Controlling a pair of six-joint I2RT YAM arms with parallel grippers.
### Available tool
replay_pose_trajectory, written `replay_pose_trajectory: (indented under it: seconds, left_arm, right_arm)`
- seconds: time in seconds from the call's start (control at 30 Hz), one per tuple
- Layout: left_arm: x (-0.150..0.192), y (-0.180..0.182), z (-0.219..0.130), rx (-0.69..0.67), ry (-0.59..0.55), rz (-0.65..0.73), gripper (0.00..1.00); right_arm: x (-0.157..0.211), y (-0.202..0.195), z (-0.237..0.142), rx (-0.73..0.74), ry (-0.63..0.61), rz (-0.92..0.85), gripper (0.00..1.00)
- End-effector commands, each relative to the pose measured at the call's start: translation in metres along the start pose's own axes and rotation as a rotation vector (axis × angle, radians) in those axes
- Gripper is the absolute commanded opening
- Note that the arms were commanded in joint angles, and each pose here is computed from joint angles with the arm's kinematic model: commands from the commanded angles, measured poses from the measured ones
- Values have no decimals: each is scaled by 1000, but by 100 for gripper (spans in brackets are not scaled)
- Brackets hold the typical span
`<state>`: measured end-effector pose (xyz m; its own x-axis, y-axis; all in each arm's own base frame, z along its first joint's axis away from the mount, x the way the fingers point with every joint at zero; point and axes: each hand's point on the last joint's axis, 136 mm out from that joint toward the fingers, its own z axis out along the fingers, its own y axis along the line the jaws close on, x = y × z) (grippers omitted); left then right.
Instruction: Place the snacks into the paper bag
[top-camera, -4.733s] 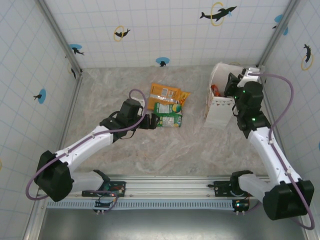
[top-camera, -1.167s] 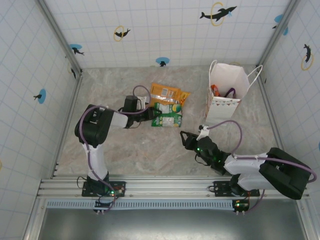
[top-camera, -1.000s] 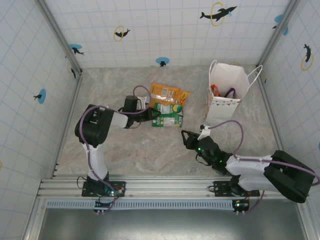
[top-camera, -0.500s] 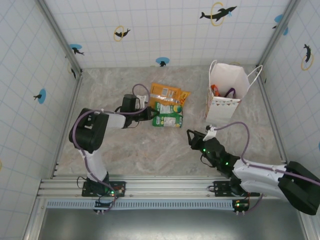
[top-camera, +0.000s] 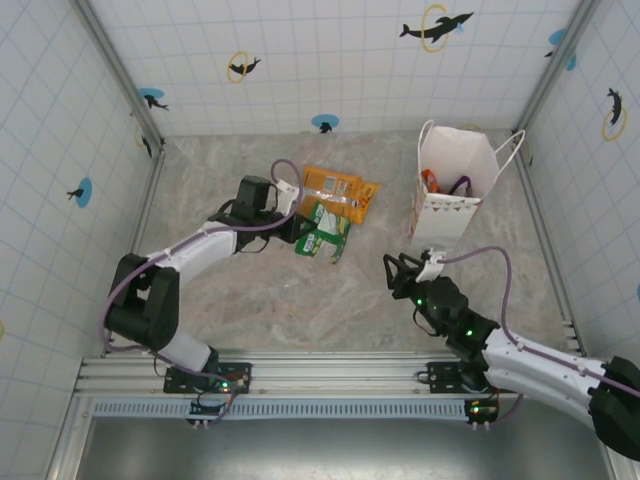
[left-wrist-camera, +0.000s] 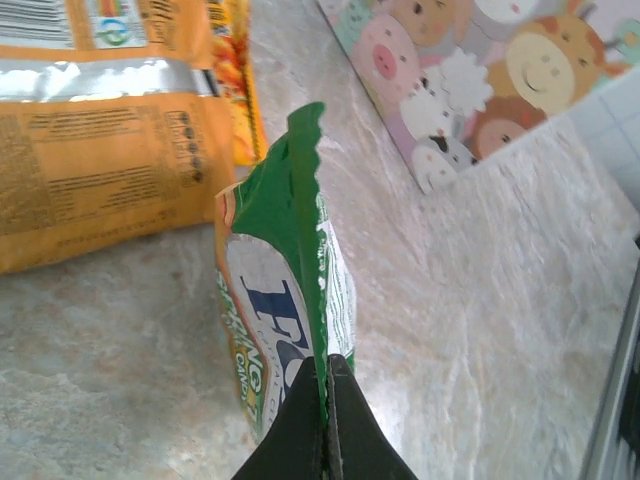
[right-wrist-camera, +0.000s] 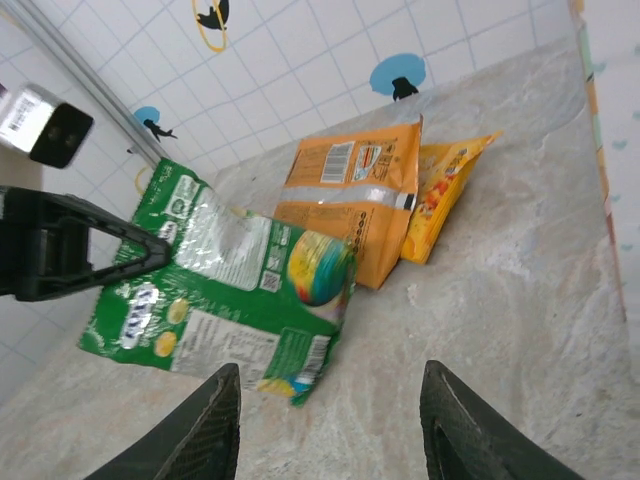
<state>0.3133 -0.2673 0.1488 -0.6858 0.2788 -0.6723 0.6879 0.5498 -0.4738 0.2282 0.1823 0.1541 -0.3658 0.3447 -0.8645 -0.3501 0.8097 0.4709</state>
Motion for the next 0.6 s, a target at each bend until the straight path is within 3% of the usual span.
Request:
replay_pose_trajectory:
  seconds: [0.0,0.3,0.57]
  left_arm:
    - [4,-24,-23,-15,83,156,0]
    - [-1,-62,-58,-10,81,340,0]
    - [18,-79,-69,5,139,463,0]
  right_arm:
    - [-5,-1,-3,10,6,-142,50]
    - [-19,38,-12,-171,24,-355,51]
    - [-21,74,-18,-341,61,-513,55]
